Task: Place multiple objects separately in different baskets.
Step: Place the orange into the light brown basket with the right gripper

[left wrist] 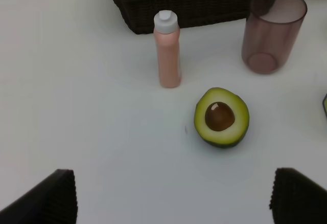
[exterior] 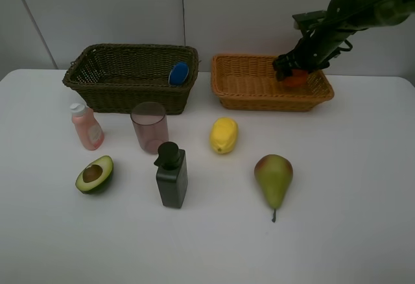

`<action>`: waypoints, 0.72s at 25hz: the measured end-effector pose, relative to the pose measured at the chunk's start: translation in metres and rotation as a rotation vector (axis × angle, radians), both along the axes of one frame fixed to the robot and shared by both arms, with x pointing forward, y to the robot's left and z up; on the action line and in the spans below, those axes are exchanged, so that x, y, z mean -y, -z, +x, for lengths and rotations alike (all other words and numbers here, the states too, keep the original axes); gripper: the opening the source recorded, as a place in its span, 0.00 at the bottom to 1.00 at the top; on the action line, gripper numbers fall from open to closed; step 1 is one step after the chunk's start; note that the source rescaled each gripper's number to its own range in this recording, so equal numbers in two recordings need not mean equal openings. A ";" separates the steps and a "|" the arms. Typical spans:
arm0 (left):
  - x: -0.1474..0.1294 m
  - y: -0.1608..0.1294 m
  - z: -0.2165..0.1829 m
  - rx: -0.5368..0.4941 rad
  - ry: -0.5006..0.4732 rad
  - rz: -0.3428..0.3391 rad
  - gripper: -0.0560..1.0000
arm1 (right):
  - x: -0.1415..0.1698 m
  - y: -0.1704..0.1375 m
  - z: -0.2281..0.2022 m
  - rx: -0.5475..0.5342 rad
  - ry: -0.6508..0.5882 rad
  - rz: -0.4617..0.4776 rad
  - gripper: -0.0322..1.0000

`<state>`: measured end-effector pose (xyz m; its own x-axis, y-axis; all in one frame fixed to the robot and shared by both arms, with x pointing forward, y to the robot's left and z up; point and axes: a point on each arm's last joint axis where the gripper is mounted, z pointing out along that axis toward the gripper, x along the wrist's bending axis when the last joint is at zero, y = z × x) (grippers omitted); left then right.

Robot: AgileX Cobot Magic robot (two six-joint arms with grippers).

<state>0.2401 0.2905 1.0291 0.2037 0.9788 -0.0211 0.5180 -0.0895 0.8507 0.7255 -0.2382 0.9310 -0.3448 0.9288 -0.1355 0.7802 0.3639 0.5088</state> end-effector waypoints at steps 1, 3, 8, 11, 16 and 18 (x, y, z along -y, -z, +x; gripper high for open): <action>0.000 0.000 0.000 0.000 0.000 0.000 1.00 | 0.000 0.000 0.000 -0.002 0.000 0.000 0.61; 0.000 0.000 0.000 0.000 0.000 0.000 1.00 | 0.000 0.000 -0.001 -0.008 0.000 -0.001 0.61; 0.000 0.000 0.000 0.000 0.000 0.000 1.00 | 0.000 0.001 -0.002 -0.031 0.000 -0.003 0.61; 0.000 0.000 0.000 0.000 0.000 0.000 1.00 | 0.000 0.002 -0.003 -0.033 0.000 -0.003 0.61; 0.000 0.000 0.000 0.000 0.000 0.000 1.00 | 0.000 0.002 -0.003 -0.033 0.000 -0.003 0.65; 0.000 0.000 0.000 0.000 0.000 0.000 1.00 | 0.000 0.001 -0.002 -0.031 0.000 -0.003 0.71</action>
<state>0.2401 0.2905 1.0291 0.2037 0.9788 -0.0211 0.5180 -0.0895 0.8507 0.7232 -0.2384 0.9297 -0.3488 0.9285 -0.1272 0.7957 0.3651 0.4833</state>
